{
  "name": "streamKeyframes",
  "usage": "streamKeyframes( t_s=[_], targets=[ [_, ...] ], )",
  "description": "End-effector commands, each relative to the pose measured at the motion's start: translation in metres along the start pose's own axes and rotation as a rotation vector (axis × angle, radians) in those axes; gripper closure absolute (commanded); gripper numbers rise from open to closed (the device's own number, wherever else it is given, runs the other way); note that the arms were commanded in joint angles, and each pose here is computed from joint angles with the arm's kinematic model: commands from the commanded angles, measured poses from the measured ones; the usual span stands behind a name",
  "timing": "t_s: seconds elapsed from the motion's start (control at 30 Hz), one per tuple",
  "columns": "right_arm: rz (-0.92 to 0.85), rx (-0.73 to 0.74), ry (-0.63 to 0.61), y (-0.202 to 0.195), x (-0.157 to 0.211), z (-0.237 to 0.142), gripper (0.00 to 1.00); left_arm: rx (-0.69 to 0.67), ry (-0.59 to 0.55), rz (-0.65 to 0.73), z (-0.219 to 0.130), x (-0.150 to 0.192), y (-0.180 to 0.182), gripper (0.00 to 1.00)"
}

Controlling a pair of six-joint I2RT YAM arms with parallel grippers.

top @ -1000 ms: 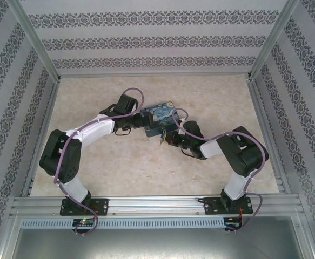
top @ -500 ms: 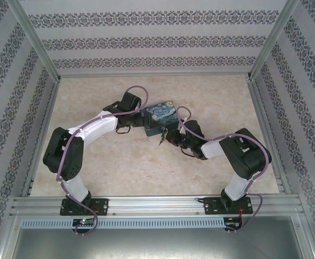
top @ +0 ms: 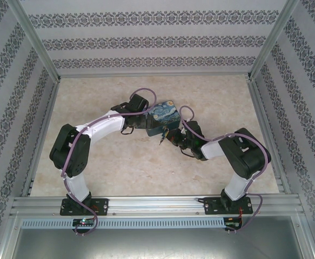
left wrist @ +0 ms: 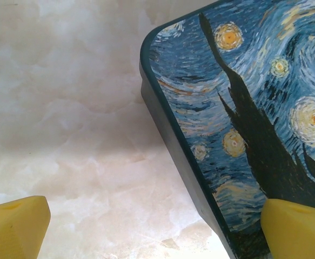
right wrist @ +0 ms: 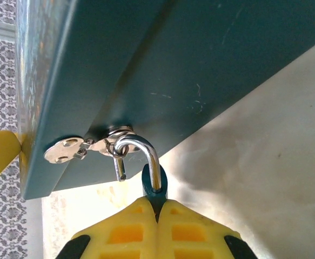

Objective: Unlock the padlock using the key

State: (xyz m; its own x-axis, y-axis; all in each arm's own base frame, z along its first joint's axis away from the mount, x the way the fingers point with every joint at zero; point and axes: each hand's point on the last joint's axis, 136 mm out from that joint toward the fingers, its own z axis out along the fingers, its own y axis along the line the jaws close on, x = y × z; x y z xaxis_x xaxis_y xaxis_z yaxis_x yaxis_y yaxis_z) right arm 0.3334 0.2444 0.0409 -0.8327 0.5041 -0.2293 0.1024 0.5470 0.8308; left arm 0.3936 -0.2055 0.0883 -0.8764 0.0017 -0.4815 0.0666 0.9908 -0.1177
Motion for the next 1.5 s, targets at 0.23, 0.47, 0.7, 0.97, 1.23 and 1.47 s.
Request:
streamKeyframes(
  t_s=[0.23, 0.47, 0.7, 0.97, 1.23, 1.47],
  targets=[
    [0.160, -0.045, -0.098, -0.009, -0.018, 0.005, 1.00, -0.092, 0.089, 0.065, 0.016, 0.027, 0.013, 0.00],
    [0.195, -0.062, -0.128, -0.011, -0.029, 0.004, 1.00, -0.101, 0.106, 0.076, 0.020, 0.032, 0.014, 0.00],
    [0.200, -0.064, -0.141, -0.012, -0.043, 0.002, 1.00, -0.105, 0.117, 0.080, 0.022, 0.034, 0.015, 0.00],
    [0.197, -0.051, -0.163, -0.016, -0.064, 0.000, 1.00, -0.105, 0.133, 0.088, 0.023, 0.038, 0.014, 0.00],
    [0.182, -0.049, -0.161, -0.016, -0.081, -0.002, 1.00, -0.105, 0.143, 0.092, 0.024, 0.039, 0.014, 0.00],
    [0.104, -0.004, -0.111, -0.008, -0.087, 0.002, 1.00, -0.102, 0.151, 0.107, 0.023, 0.039, 0.010, 0.00]
  ],
)
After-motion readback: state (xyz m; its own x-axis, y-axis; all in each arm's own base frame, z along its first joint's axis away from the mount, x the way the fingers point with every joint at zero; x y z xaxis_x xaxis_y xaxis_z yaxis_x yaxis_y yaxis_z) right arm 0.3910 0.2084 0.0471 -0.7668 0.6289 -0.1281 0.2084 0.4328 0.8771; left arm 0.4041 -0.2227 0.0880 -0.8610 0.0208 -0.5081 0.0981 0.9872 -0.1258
